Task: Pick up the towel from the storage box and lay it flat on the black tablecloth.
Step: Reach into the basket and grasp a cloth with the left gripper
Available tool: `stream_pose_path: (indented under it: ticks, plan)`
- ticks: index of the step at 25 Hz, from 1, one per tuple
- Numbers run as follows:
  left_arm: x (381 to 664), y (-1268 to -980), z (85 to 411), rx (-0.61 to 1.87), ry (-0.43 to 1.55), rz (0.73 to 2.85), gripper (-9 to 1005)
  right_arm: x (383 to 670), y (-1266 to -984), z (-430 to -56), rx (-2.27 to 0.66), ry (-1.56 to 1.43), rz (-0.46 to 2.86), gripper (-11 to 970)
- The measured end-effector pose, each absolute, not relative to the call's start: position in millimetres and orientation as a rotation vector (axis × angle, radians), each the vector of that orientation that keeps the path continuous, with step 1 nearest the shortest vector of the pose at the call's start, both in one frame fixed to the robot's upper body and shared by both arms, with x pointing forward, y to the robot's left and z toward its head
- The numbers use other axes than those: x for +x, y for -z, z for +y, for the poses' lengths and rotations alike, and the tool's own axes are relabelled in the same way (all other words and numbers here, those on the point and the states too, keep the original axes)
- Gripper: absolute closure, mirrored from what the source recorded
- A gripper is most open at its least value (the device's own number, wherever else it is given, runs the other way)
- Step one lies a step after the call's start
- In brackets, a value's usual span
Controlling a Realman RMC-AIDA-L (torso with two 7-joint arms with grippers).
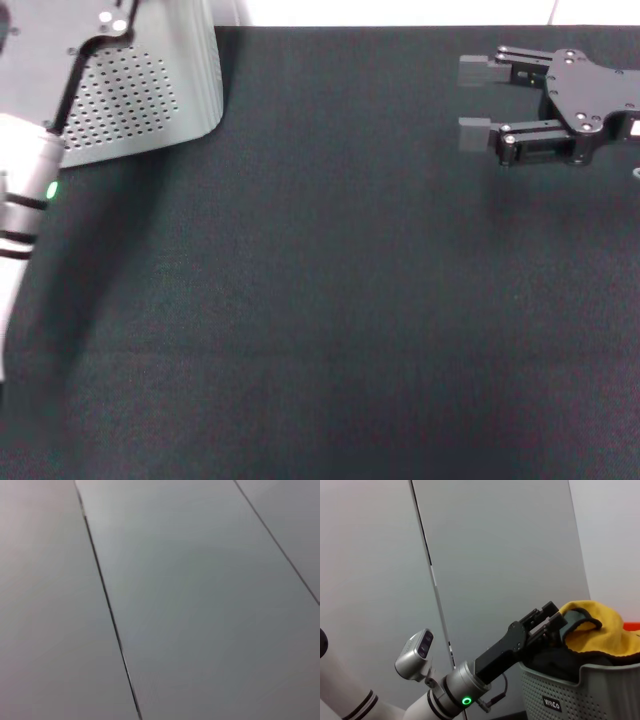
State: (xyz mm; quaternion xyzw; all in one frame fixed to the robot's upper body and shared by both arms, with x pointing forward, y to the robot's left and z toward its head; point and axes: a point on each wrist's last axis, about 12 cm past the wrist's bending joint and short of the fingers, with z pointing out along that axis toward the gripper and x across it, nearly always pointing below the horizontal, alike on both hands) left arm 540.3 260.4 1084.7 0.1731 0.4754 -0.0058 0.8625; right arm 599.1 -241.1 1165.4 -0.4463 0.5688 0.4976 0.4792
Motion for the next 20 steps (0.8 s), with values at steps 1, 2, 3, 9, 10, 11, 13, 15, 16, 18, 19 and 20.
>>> stream_pose_path:
  ticks: [1,2,3,9,10,11,13,15,16,18,19,20]
  plan:
    - [541.2,-1085.0,258.2,0.365,0.004,0.996,439,598.9,-1165.0,-241.1,-1.088,-1.215,1.389,107]
    - [542.8,-1085.3,254.8,0.366,-0.014,0.994,439,598.7,-1164.6,-241.0,-1.086,-1.215,1.39,108]
    - [544.3,-1085.7,252.6,0.364,-0.033,0.993,439,598.6,-1164.3,-241.0,-1.085,-1.215,1.39,108]
    - [550.6,-1090.0,250.0,0.308,-0.094,0.989,440,597.5,-1162.0,-242.7,-1.077,-1.212,1.399,110]
    - [551.6,-1090.5,250.3,0.304,-0.097,0.99,440,597.6,-1161.7,-242.9,-1.076,-1.209,1.401,111]
    - [552.7,-1091.0,250.5,0.301,-0.1,0.992,440,597.7,-1161.2,-243.2,-1.074,-1.207,1.404,111]
    - [555.3,-1091.6,250.1,0.302,-0.102,0.997,441,598.3,-1160.2,-243.7,-1.069,-1.198,1.412,112]
    - [559.8,-1091.9,248.3,0.302,-0.103,1.014,441,598.6,-1159.5,-243.8,-1.067,-1.194,1.417,113]
    - [561.1,-1091.8,247.5,0.301,-0.102,1.02,441,598.5,-1159.3,-243.9,-1.066,-1.193,1.418,113]
    - [565.2,-1090.9,243.7,0.294,-0.103,1.046,442,598.5,-1159.0,-244.0,-1.065,-1.192,1.42,114]
    - [566.2,-1090.4,242.0,0.293,-0.107,1.054,442,598.7,-1158.9,-244.2,-1.064,-1.19,1.421,114]
    - [566.9,-1090.5,241.1,0.291,-0.114,1.057,442,599.0,-1158.7,-244.4,-1.063,-1.187,1.423,115]
